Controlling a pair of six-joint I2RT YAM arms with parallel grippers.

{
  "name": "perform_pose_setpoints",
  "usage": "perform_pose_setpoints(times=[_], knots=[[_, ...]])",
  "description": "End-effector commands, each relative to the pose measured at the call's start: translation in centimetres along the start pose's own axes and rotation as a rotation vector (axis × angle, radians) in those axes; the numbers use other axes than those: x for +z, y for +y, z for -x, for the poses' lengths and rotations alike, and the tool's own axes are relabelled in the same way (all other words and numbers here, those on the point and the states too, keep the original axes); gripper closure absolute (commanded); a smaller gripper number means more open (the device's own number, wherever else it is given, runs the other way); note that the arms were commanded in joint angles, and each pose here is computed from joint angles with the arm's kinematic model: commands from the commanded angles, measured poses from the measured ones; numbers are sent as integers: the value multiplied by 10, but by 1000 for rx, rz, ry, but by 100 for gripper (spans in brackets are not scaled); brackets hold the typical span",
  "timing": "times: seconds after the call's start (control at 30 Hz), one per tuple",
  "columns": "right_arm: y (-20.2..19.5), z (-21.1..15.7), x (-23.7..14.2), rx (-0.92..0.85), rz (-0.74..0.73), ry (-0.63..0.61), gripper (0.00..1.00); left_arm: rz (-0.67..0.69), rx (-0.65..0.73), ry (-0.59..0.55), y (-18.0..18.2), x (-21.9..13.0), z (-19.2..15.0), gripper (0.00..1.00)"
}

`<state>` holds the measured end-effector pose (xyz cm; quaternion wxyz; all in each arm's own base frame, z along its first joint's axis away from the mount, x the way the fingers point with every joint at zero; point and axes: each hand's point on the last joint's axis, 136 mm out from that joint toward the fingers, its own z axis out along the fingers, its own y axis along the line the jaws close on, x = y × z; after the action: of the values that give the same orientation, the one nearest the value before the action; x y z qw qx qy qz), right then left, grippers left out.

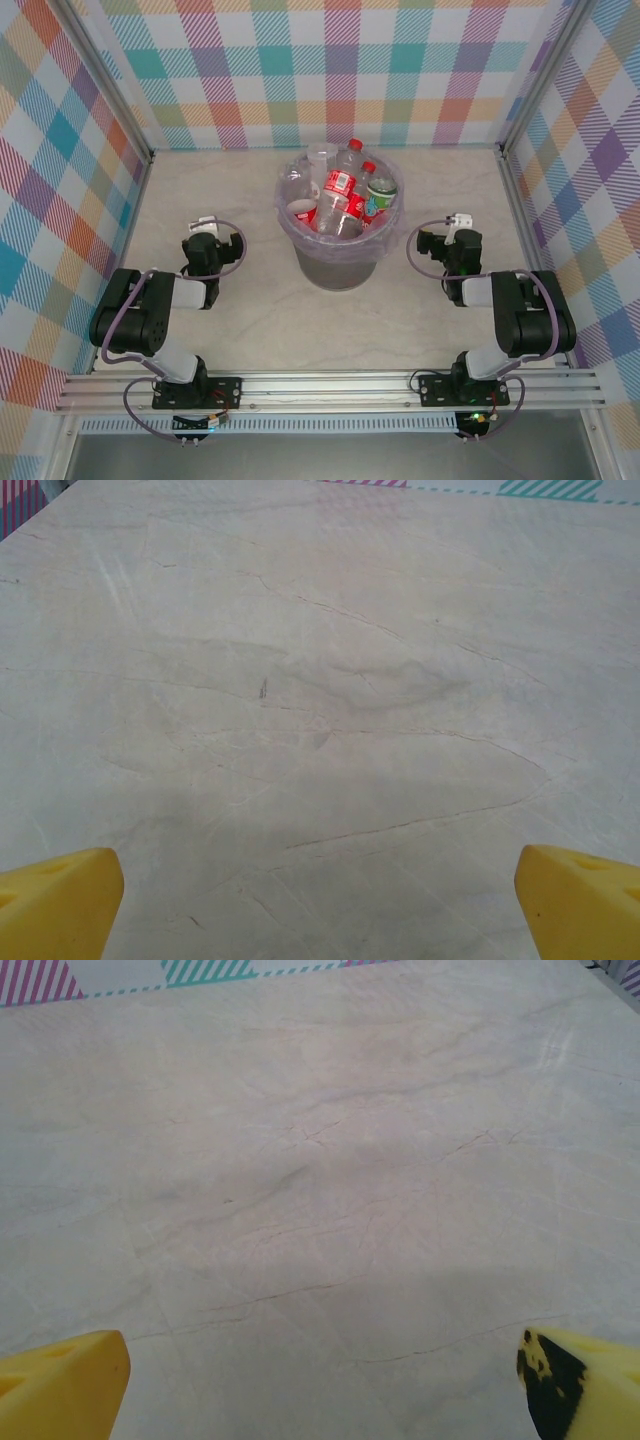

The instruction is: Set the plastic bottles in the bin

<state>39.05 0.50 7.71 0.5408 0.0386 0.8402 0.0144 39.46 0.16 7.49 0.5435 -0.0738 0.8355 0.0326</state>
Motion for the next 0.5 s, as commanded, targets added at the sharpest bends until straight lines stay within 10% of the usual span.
perform_pose_setpoints(times=[0.0,0.47], knots=[[1,15,-1,-12,4,-54,1,-21,4,-40,-2,0,9,0],[1,16,-1,-13,3,-56,1,-21,2,-42,-3,0,10,0]])
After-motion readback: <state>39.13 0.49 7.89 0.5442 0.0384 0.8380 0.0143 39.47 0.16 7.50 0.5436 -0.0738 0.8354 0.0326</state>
